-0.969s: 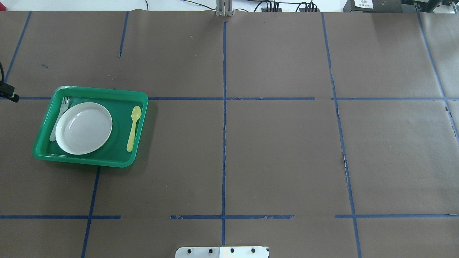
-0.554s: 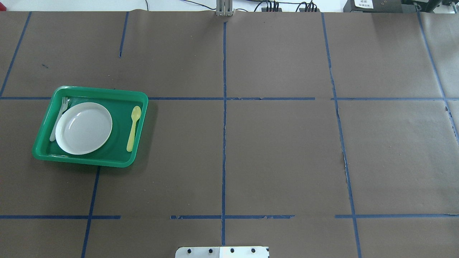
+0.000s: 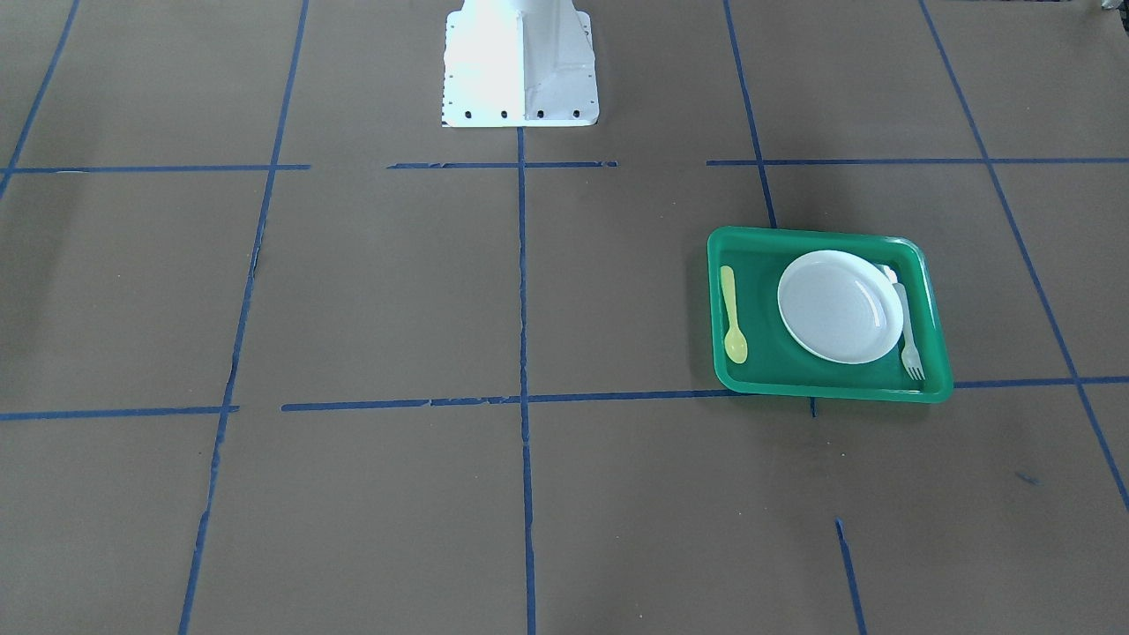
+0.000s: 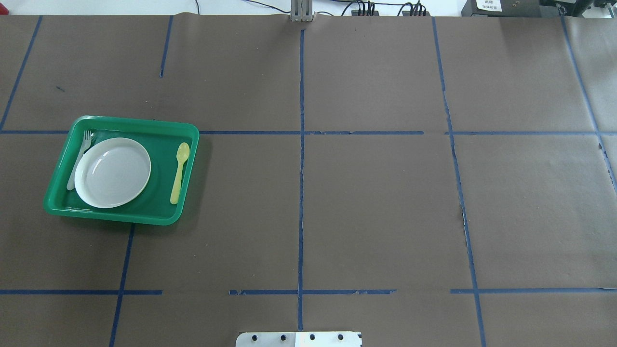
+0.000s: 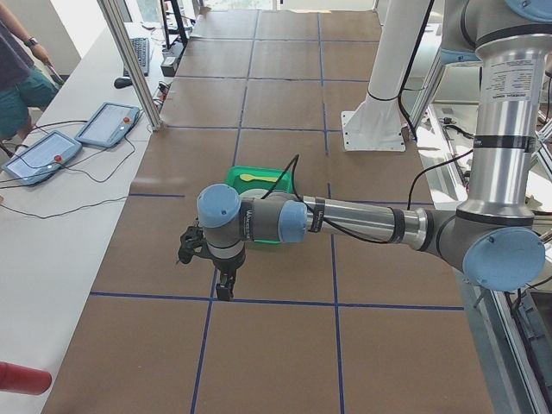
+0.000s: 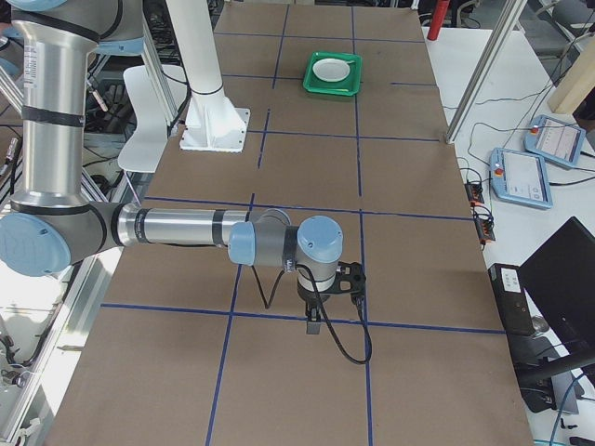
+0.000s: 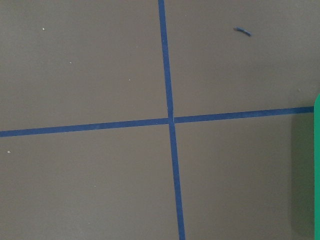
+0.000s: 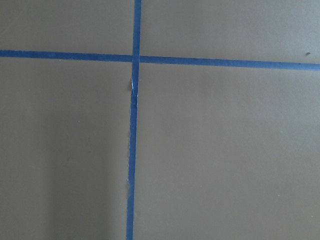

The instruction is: Place fork

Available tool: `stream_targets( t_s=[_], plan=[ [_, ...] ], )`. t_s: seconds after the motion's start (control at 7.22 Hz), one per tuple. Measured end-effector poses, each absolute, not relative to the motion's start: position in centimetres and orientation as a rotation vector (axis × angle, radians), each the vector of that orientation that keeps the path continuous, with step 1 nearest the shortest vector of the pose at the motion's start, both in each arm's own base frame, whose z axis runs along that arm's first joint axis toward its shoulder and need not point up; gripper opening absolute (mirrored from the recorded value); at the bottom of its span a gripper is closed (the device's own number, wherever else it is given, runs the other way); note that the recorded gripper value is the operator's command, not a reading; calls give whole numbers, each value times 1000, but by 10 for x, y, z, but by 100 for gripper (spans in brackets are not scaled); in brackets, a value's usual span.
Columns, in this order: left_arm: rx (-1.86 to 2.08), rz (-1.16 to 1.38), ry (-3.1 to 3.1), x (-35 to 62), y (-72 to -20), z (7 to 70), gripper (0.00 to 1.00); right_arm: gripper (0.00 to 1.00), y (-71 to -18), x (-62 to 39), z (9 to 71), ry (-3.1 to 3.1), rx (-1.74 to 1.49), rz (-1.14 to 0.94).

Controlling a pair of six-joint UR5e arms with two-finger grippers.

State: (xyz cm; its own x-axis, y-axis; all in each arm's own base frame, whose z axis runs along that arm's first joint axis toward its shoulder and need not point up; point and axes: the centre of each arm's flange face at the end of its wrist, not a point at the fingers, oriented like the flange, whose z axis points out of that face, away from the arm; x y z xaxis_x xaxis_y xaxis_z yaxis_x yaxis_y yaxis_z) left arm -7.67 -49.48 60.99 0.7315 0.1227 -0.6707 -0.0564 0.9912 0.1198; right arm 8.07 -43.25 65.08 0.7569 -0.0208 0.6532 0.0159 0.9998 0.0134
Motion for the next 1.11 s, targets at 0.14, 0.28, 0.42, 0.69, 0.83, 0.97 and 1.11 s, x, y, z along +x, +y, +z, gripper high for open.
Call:
stream_targets(
  t_s=[0.14, 0.28, 0.42, 0.69, 0.83, 0.97, 1.11],
  plan=[
    [101, 104, 741, -78, -495, 609, 100, 100, -433, 81, 651, -712, 7, -20],
    [108, 106, 741, -79, -495, 609, 100, 100, -433, 81, 651, -712, 7, -19],
    [117, 109, 741, -79, -496, 607, 100, 100, -433, 81, 651, -712, 7, -20],
    [126, 112, 742, -80, -498, 605, 100, 100, -433, 81, 651, -712, 7, -20],
    [128, 113, 742, -80, -498, 604, 100, 100, -433, 81, 651, -712, 7, -20],
    [129, 113, 742, -80, -498, 604, 100, 100, -433, 81, 651, -712, 7, -20],
    [129, 113, 742, -80, -498, 604, 100, 100, -433, 81, 651, -712, 7, -20]
  ],
)
